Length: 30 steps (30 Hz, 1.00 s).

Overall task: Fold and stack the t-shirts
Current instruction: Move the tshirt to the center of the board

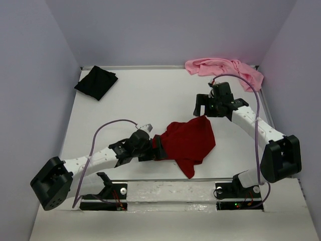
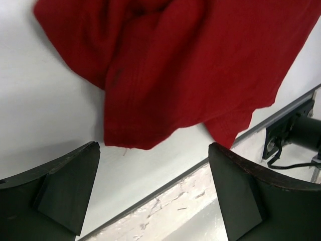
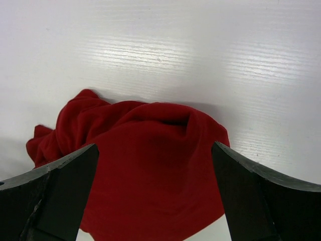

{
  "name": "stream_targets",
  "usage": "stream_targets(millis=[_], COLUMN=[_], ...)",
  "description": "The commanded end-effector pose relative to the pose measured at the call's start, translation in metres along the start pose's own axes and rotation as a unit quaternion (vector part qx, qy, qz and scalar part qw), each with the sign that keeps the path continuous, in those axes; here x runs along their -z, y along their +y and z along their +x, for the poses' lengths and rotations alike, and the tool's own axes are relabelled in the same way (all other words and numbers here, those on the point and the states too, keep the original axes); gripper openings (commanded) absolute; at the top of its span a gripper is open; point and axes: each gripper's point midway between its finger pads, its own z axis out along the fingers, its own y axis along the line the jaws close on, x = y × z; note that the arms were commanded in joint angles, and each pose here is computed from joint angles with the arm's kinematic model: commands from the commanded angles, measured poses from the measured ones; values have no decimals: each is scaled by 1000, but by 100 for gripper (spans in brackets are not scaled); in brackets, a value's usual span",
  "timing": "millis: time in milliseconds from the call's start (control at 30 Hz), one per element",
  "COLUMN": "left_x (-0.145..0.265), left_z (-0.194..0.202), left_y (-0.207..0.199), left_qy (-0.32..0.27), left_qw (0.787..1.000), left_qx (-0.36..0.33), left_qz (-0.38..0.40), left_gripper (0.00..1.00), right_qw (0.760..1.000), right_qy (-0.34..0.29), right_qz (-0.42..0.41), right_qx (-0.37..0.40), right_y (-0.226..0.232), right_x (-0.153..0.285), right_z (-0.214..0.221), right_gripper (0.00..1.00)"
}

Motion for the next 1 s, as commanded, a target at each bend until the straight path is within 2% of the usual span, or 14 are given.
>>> stream_targets(millis=[0, 200, 367, 400, 467, 600, 633, 667, 767, 967], left_x=[-11, -28, -30, -31, -34, -35, -35, -34, -30, 1], left_z=[19, 32, 26, 26, 27, 26, 24, 24, 17, -31], left_y=[-11, -10, -7, -5, -4, 2, 4, 5, 2, -22], left_qy=[23, 41, 20, 19, 18, 9, 4, 3, -13, -93], left_qw=[1000, 999, 1000, 1000, 1000, 1000, 1000, 1000, 999, 995], left_qx=[12, 8, 11, 11, 13, 19, 20, 20, 20, -14], left_qz=[16, 11, -3, -6, -6, -15, -19, -21, -23, -40], left_gripper=[98, 98, 95, 85, 75, 28, 8, 1, 0, 0], right_qw=[999, 999, 998, 998, 998, 998, 998, 998, 998, 998], right_qy=[-41, -47, -58, -59, -59, -58, -58, -57, -52, -15], right_qz=[-17, -25, -27, -27, -30, -31, -32, -31, -34, -57], right_qx=[6, 8, 12, 12, 13, 14, 14, 13, 13, -5], right_y=[7, 10, 11, 11, 12, 12, 12, 12, 12, 11], right_x=[9, 15, 22, 22, 23, 24, 24, 23, 22, 6], right_z=[-17, -18, -21, -21, -21, -20, -19, -19, -15, 23], right_gripper=[100, 100, 100, 100, 100, 100, 100, 100, 100, 100])
